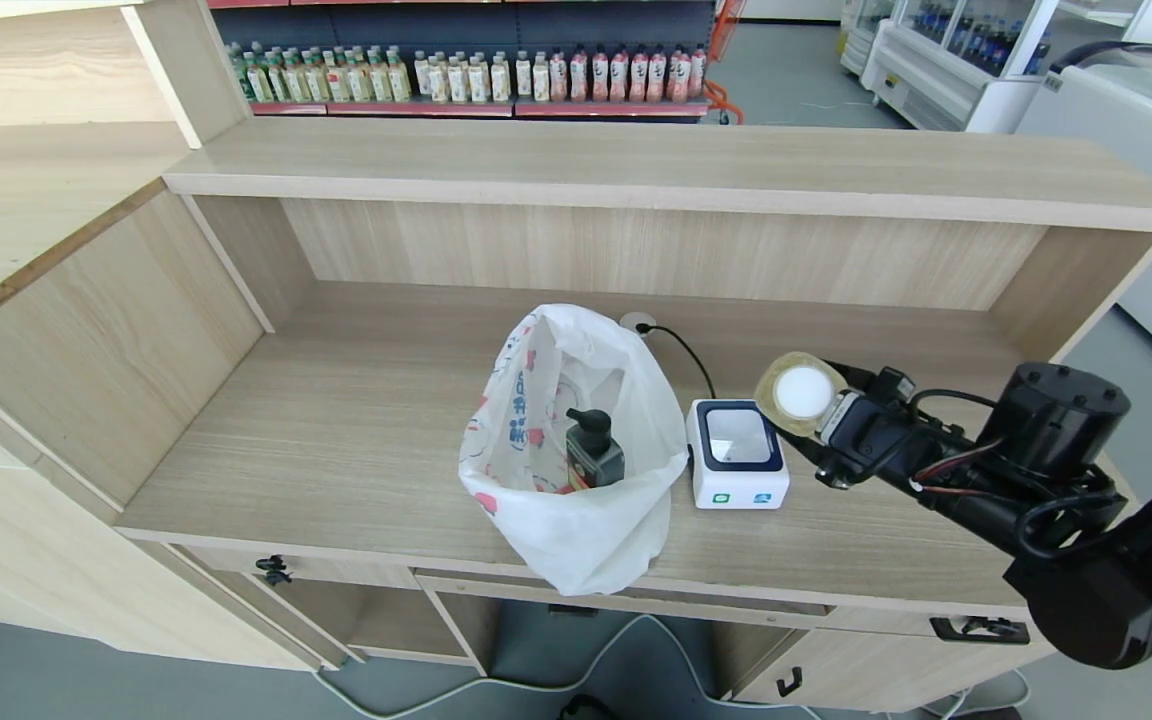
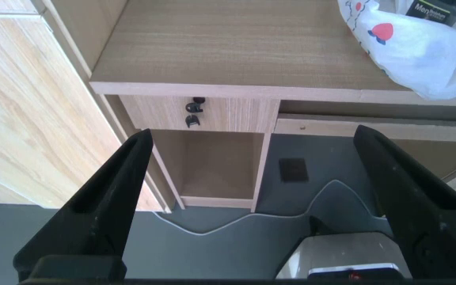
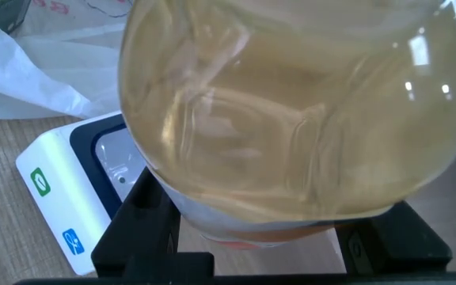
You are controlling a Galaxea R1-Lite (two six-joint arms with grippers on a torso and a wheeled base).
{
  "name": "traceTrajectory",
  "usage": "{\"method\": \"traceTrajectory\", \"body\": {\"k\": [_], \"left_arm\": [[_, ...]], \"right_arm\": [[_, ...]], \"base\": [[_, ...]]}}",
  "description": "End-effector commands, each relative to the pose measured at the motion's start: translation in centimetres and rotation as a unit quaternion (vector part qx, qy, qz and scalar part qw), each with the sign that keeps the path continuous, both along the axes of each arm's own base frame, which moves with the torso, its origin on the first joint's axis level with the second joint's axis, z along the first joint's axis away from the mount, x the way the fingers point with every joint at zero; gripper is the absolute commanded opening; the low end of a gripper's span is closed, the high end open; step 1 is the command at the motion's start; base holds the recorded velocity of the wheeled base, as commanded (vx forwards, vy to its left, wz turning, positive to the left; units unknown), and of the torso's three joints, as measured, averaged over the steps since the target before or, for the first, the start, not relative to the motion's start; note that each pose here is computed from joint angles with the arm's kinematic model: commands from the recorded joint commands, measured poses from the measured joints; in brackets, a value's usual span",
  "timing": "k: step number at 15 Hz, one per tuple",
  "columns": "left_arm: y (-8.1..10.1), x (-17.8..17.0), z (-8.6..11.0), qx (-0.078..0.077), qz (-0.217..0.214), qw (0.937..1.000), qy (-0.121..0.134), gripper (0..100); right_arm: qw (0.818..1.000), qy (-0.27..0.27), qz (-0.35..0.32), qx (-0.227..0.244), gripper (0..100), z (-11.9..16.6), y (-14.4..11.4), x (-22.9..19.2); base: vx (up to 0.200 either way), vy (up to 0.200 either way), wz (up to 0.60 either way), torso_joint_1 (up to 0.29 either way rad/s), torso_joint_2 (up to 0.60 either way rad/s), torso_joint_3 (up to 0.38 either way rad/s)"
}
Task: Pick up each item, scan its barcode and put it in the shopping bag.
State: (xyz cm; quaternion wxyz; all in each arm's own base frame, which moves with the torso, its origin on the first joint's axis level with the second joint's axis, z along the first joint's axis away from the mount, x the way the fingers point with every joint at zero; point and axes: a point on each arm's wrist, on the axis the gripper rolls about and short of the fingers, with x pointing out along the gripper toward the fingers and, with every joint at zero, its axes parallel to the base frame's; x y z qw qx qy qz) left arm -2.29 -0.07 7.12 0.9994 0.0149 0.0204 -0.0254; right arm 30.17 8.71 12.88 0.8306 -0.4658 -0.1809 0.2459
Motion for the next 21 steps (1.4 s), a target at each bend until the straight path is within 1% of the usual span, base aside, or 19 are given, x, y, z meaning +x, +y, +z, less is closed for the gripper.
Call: {"method": "traceTrajectory", "body": {"k": [1,9,21], "left_arm": [[0.0,0.0,0.0,0.0,0.0,1.0,0.001,100],[0.0,0.0,0.0,0.0,0.0,1.0,0.001,100],[0.0,0.0,0.0,0.001,0.0,1.0,0.001,100]], "right_arm": [[1.0,0.006,0.001,-0.001,0,-0.4,0.1,0.2],[1.0,0.005,0.011,0.002,0,-0.7,0.8,1.1],[0.999,0.031,0.016,0.018,0,-2.0,1.4,2.0]], "base": [[0.0,0.0,0.0,0.0,0.0,0.0],[0.0,0.0,0.0,0.0,0.0,0.0],[0.0,0.0,0.0,0.0,0.0,0.0]]}}
